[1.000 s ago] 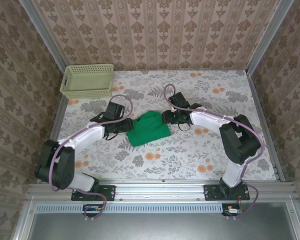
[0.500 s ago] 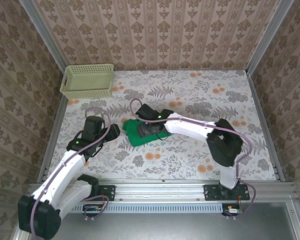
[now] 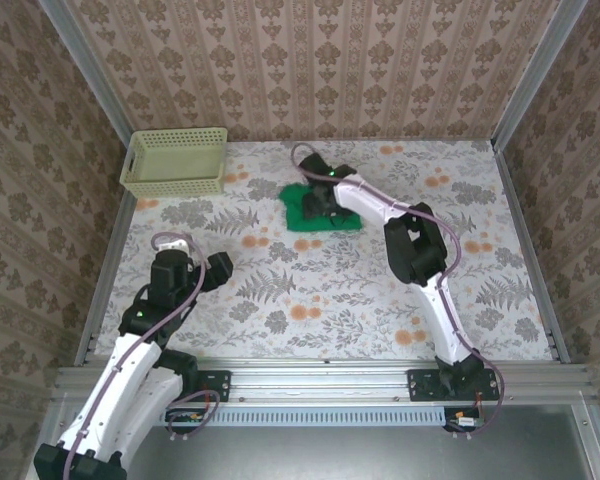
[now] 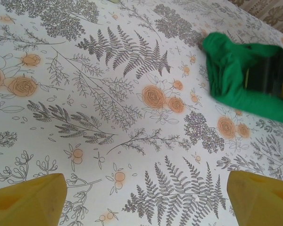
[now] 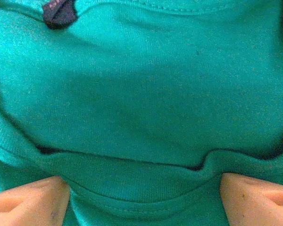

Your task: Fold the inside-out t-shirt

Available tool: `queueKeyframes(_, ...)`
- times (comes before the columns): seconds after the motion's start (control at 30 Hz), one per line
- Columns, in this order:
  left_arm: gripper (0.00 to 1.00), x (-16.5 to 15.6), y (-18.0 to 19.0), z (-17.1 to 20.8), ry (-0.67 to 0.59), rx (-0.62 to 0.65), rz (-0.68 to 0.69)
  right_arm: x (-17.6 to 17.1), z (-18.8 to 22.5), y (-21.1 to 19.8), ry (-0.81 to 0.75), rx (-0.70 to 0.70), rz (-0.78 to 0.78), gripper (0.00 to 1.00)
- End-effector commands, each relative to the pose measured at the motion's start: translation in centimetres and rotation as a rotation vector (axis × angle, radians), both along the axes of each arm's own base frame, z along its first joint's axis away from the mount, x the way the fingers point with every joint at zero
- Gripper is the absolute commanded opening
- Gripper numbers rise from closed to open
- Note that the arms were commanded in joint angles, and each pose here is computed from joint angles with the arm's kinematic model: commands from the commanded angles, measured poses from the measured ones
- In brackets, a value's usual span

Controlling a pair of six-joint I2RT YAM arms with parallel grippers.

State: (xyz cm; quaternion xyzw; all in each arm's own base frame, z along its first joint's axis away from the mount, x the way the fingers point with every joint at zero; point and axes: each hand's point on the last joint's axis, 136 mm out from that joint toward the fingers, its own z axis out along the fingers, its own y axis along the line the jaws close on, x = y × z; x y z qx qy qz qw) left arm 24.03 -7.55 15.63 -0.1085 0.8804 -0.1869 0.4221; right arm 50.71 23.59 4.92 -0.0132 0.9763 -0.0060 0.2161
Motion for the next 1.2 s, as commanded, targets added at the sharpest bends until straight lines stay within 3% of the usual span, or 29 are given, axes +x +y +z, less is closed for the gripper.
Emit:
queueKeyframes(0.0, 0.92, -0.3, 0.1, 0.2, -0.031, 0.018, -0.025, 2.3, -0.2, -2.6, 0.022, -0.069, 0.012, 0.84)
queueKeyframes(0.37, 1.0, -0.1, -0.4, 0.9, -0.101, 0.027, -0.068, 10.2, 0.3, -5.3, -0.118, -0.012, 0.027, 0.85)
queueKeyframes(0.7, 1.0, 1.3, 1.0, 2.9, -0.168, 0.06, 0.018, 14.7, 9.2, -4.0, -0.42, 0.04, 0.12, 0.96)
queueKeyframes(0.97, 1.0, 5.4, 4.0, 6.0, -0.342, 0.183, 0.215, 10.8, 21.9, -4.7, -0.527, 0.131, 0.092, 1.0)
queueKeyframes(1.1, 1.0, 7.7, 5.5, 5.8, -0.396, 0.379, 0.273, 6.4, 25.4, -6.0, -0.537, 0.162, 0.067, 1.0)
queueKeyframes(1.17, 1.0, 8.5, 6.2, 5.2, -0.365, 0.478, 0.287, 4.1, 26.7, -7.5, -0.622, 0.156, 0.047, 1.0)
